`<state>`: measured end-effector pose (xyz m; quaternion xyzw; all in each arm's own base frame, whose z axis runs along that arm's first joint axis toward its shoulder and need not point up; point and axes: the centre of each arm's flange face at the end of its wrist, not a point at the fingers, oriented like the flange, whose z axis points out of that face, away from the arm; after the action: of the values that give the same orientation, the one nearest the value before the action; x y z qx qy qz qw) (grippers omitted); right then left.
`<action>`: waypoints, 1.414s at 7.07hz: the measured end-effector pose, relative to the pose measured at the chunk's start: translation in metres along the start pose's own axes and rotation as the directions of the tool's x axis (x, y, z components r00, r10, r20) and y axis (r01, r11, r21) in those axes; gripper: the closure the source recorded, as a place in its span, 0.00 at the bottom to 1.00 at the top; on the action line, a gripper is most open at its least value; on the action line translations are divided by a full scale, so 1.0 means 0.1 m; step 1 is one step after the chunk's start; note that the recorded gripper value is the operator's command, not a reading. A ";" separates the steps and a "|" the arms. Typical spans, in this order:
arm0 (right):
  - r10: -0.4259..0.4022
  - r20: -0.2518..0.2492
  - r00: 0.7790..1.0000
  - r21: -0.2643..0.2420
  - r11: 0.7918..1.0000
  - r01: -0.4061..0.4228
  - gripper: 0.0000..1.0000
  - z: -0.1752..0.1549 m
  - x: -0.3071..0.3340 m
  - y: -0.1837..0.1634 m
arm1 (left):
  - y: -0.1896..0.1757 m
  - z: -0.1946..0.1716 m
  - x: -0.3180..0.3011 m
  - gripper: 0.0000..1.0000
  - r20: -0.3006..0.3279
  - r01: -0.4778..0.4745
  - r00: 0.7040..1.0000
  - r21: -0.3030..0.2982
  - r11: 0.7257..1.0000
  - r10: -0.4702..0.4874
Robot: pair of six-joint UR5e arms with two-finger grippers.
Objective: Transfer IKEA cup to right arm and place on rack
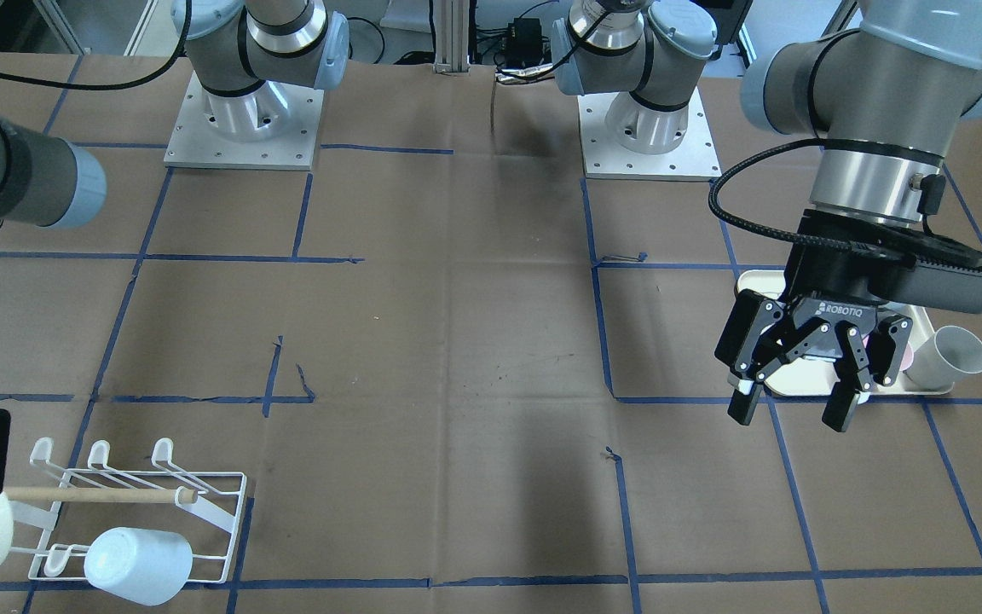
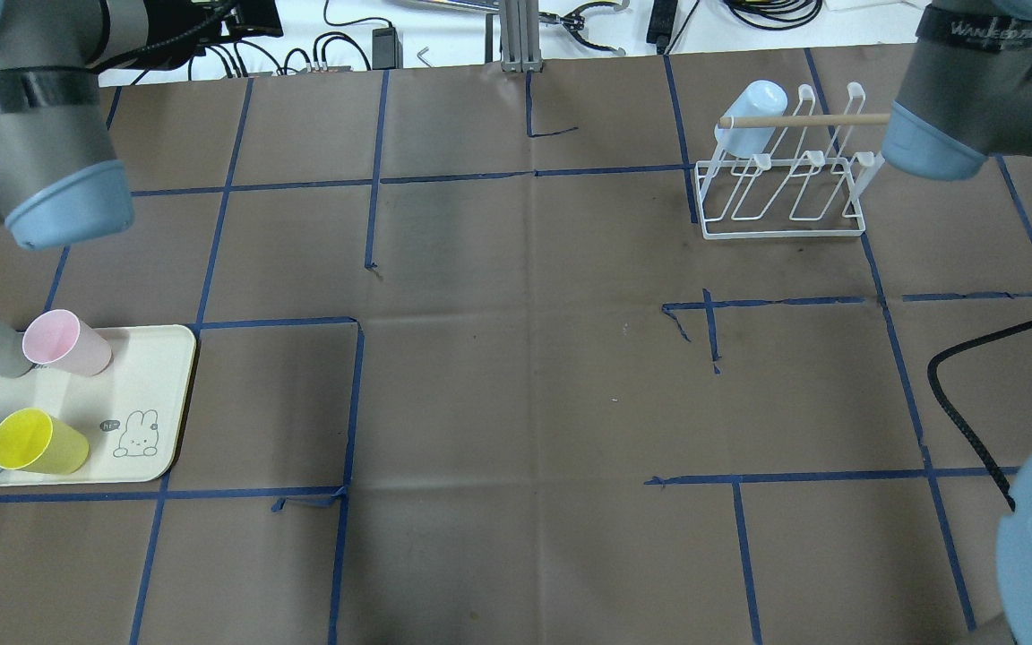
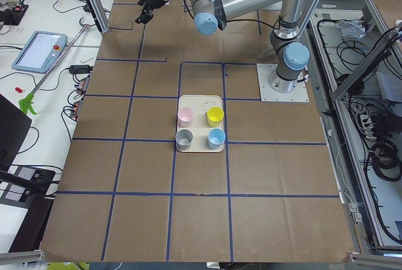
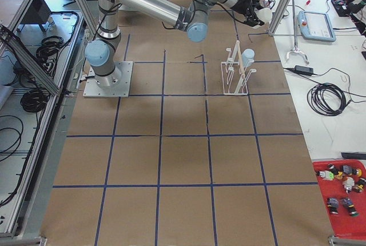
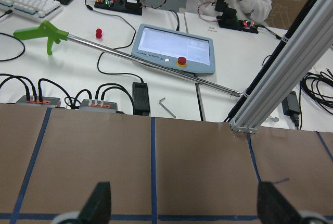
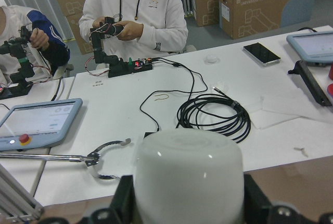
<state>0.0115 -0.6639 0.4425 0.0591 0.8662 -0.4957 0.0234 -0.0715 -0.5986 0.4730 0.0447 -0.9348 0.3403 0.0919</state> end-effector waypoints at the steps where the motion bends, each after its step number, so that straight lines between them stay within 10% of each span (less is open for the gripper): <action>1: -0.082 -0.021 0.996 -0.015 0.997 0.082 0.85 0.18 0.22 0.04 | -0.07 -0.12 0.10 0.00 0.030 0.039 0.999 -0.105 0.994 -0.036; 5: -0.185 -0.082 0.979 0.060 0.980 0.190 0.85 0.63 0.70 0.40 | 0.28 -0.37 0.14 0.00 0.161 0.155 0.984 -0.516 0.842 -0.082; 10: -0.171 -0.089 0.981 0.047 0.983 0.176 0.85 0.61 0.73 1.19 | 0.69 -0.36 0.11 0.00 0.218 0.153 0.976 -0.597 0.788 -0.023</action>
<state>-0.0471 -0.6516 0.3026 0.0049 0.8544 -0.5163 -0.0582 -0.0876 -0.5223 0.4589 0.0901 -0.9956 0.0096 0.0232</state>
